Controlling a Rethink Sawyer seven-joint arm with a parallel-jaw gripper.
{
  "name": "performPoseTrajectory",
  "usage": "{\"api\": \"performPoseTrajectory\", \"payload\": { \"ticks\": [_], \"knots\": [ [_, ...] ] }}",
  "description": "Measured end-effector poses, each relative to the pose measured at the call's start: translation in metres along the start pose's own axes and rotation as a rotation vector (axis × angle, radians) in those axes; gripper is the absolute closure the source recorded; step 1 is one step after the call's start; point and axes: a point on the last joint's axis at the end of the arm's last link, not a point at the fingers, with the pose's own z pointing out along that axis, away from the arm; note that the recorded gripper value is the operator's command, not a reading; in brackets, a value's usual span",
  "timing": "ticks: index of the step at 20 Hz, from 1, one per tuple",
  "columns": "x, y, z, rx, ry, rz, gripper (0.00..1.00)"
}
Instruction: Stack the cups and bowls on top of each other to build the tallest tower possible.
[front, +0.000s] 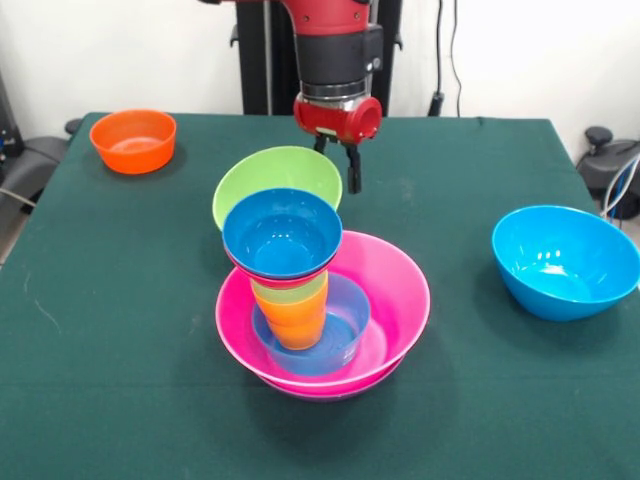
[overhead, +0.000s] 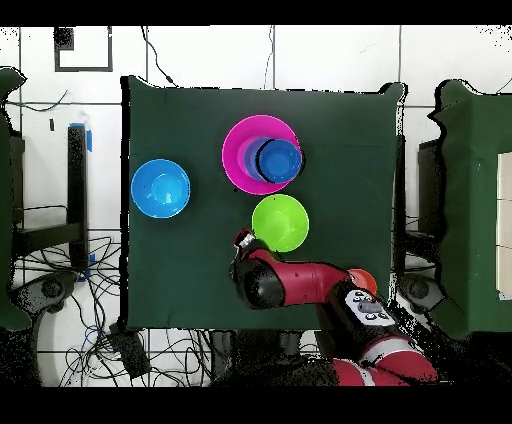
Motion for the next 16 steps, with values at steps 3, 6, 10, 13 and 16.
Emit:
{"api": "performPoseTrajectory", "payload": {
  "ticks": [3,6,10,13,16],
  "knots": [
    [-0.010,0.006,-0.010,-0.003,-0.020,-0.004,0.00],
    [-0.016,0.009,-0.016,0.002,-0.027,-0.007,0.00],
    [-0.019,0.010,-0.020,0.007,-0.032,-0.010,0.00],
    [-0.019,0.009,-0.020,0.008,-0.030,-0.010,0.00],
    [-0.019,0.010,-0.020,0.006,-0.030,-0.010,0.00]
  ]
}}
